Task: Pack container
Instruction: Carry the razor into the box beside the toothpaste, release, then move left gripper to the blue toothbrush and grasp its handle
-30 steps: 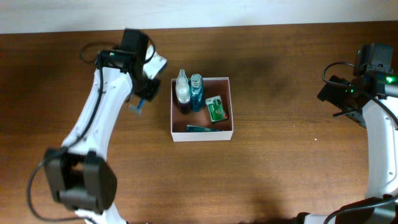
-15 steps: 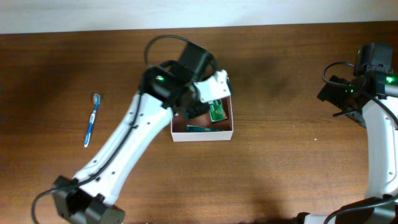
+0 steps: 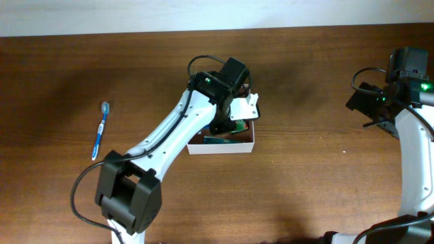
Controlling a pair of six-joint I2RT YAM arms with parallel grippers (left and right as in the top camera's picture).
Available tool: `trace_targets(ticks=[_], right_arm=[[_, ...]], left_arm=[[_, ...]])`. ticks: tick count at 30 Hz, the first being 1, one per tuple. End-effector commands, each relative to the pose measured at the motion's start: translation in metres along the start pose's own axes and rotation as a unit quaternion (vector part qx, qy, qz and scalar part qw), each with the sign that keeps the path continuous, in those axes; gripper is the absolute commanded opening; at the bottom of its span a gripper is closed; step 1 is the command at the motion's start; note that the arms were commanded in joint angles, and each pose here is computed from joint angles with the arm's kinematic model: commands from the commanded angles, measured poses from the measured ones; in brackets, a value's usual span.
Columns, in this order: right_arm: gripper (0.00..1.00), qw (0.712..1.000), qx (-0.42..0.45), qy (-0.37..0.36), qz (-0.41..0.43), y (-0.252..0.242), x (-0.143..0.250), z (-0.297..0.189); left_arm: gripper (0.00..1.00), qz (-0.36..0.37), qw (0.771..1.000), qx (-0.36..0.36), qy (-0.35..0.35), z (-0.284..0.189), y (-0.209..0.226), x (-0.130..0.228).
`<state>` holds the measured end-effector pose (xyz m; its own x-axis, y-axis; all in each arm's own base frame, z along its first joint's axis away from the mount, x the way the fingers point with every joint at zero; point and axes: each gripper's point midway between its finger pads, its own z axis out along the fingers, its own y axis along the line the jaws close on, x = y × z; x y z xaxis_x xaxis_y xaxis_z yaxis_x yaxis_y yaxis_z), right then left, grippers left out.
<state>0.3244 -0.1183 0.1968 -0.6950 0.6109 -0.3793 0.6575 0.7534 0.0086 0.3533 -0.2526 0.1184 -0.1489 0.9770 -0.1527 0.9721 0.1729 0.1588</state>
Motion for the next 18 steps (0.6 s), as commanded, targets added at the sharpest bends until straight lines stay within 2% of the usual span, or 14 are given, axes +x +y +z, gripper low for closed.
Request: trace_targets(ticks=[1,2,3,4,5,6,7,12,16,18], right_arm=[[0.99,1.0,0.006,-0.004,0.004,-0.003,-0.003,0.0],[0.99,1.0,0.006,-0.004,0.004,-0.003,-0.003,0.0],[0.99,1.0,0.006,-0.004,0.004,-0.003,-0.003,0.0],[0.99,1.0,0.006,-0.004,0.004,-0.003,-0.003,0.0],[0.99,1.0,0.006,-0.004,0.005,-0.003,-0.003,0.0],[0.99,1.0,0.006,-0.004,0.005,-0.003,-0.003,0.0],[0.99,1.0,0.006,-0.004,0.004,-0.003,-0.003,0.0],[0.99,1.0,0.006,-0.004,0.005,-0.003,-0.003,0.0],[0.99,1.0,0.006,-0.004,0.005,-0.003,-0.003,0.0],[0.99,1.0,0.006,-0.004,0.004,-0.003,-0.003,0.0]], left_arm=[[0.16,0.01,1.0,-0.005,-0.003,0.002,0.002,-0.003],[0.2,0.011,1.0,-0.006,-0.004,0.002,0.002,-0.005],[0.29,0.012,1.0,-0.006,-0.004,0.002,0.002,-0.005],[0.46,0.011,1.0,-0.005,-0.004,0.002,0.002,-0.005],[0.57,0.01,1.0,-0.005,-0.004,0.002,0.001,-0.005],[0.76,0.01,1.0,-0.004,-0.003,0.002,0.001,-0.004],[0.82,0.01,1.0,-0.004,-0.003,0.002,0.0,-0.004],[0.77,0.011,0.999,-0.024,0.018,-0.007,0.001,0.001],[0.74,-0.03,0.995,-0.075,0.057,-0.029,0.012,0.02],[0.69,-0.062,0.993,-0.093,0.046,-0.05,0.016,0.025]])
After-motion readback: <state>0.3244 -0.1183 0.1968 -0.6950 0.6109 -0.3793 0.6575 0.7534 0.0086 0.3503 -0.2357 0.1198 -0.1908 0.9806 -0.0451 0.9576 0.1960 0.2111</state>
